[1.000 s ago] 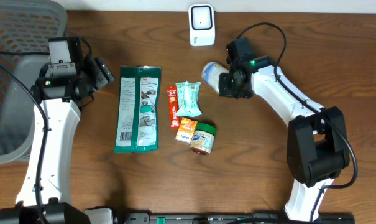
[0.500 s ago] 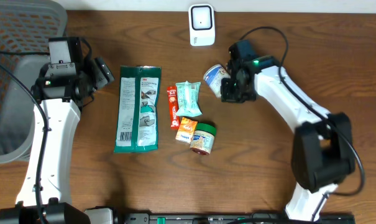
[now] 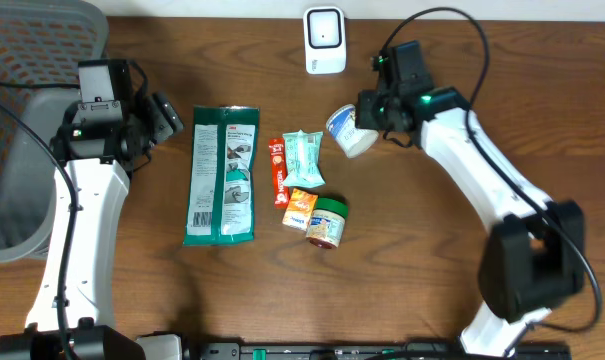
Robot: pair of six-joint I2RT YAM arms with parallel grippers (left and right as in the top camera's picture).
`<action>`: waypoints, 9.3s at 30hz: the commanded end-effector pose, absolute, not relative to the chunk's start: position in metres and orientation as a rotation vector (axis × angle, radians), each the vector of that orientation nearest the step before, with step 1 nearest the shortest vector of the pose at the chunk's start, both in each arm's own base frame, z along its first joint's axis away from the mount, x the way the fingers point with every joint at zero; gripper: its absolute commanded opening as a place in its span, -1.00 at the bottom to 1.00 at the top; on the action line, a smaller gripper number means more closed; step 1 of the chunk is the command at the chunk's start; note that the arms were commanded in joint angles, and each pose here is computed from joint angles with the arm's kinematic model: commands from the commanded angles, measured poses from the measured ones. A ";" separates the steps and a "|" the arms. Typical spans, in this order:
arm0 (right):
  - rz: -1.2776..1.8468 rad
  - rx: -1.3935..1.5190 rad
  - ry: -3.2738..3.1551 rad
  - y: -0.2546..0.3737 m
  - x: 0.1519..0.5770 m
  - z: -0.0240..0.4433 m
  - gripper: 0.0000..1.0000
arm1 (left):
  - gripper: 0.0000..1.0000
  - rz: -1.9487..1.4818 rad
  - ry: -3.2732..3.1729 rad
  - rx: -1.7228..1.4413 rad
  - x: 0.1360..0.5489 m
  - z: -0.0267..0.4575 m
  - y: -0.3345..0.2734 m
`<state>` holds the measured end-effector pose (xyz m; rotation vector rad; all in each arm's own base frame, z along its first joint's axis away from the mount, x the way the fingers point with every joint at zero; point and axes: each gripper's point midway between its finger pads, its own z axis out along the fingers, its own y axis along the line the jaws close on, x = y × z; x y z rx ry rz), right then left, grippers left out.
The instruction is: Scan the item barcode
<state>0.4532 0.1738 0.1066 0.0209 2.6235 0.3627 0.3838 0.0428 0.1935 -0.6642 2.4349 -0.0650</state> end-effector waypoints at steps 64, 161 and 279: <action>0.232 0.567 2.782 -0.034 0.437 0.066 -0.98 | 0.72 -0.049 2.433 -0.659 0.385 0.195 0.046; 0.801 -0.193 3.292 0.163 0.317 0.050 -0.98 | 0.72 -0.049 2.432 -0.660 0.385 0.195 0.046; 0.691 -0.434 3.124 0.197 0.310 0.086 -0.13 | 0.72 -0.049 2.433 -0.660 0.385 0.195 0.046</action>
